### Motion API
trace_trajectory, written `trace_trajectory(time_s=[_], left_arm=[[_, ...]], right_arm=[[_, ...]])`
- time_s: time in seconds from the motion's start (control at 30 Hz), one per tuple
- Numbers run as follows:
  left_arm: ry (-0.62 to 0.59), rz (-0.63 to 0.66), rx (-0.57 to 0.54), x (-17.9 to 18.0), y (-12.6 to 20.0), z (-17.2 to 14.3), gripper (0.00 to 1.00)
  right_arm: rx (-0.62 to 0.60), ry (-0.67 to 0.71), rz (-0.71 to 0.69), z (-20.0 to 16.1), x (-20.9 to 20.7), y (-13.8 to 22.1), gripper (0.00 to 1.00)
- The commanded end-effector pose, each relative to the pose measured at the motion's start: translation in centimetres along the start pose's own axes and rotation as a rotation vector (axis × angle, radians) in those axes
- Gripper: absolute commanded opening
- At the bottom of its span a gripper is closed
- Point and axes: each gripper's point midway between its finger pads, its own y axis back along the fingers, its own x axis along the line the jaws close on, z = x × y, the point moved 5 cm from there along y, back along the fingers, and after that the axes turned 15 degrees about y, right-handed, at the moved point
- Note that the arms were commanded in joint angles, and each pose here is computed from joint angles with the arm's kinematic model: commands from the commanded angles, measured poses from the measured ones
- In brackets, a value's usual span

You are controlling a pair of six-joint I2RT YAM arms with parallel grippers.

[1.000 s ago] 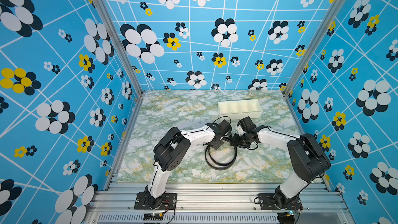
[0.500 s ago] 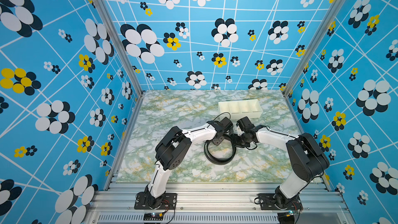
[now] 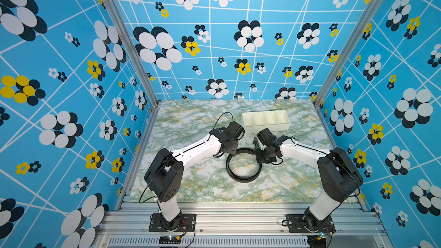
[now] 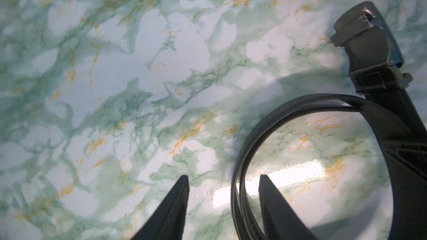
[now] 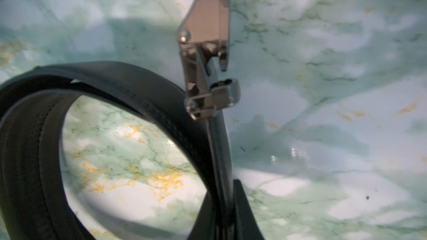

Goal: Place the belts into the storage roll
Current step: Roll the belt at the center of the board.

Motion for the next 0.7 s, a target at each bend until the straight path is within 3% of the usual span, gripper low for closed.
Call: trace_trajectory(time_s=[0.0, 0.13, 0.23, 0.47, 0.67], left_arm=[[0.249, 0.006, 0.134, 2.2, -0.2, -3.1, 0.53], [0.408, -0.083, 0.186, 2.4, -0.7, -5.6, 0.56], [0.488, -0.074, 0.177, 2.8, -0.8, -6.7, 0.56], [0.594, -0.110, 0.071, 3.3, 0.5, -6.8, 0.56], [0.631, -0.099, 0.112, 2.9, -0.6, -7.5, 0.57]], right_arm=[[0.005, -0.027, -0.040, 0.0, 0.1, 0.0, 0.04], [0.007, -0.032, -0.060, -0.4, 0.3, -0.2, 0.03], [0.004, -0.041, -0.066, -0.6, 0.3, -0.4, 0.03], [0.012, -0.057, -0.071, -1.3, 0.3, -0.9, 0.02], [0.007, -0.062, -0.068, -1.3, 0.4, -1.0, 0.02]])
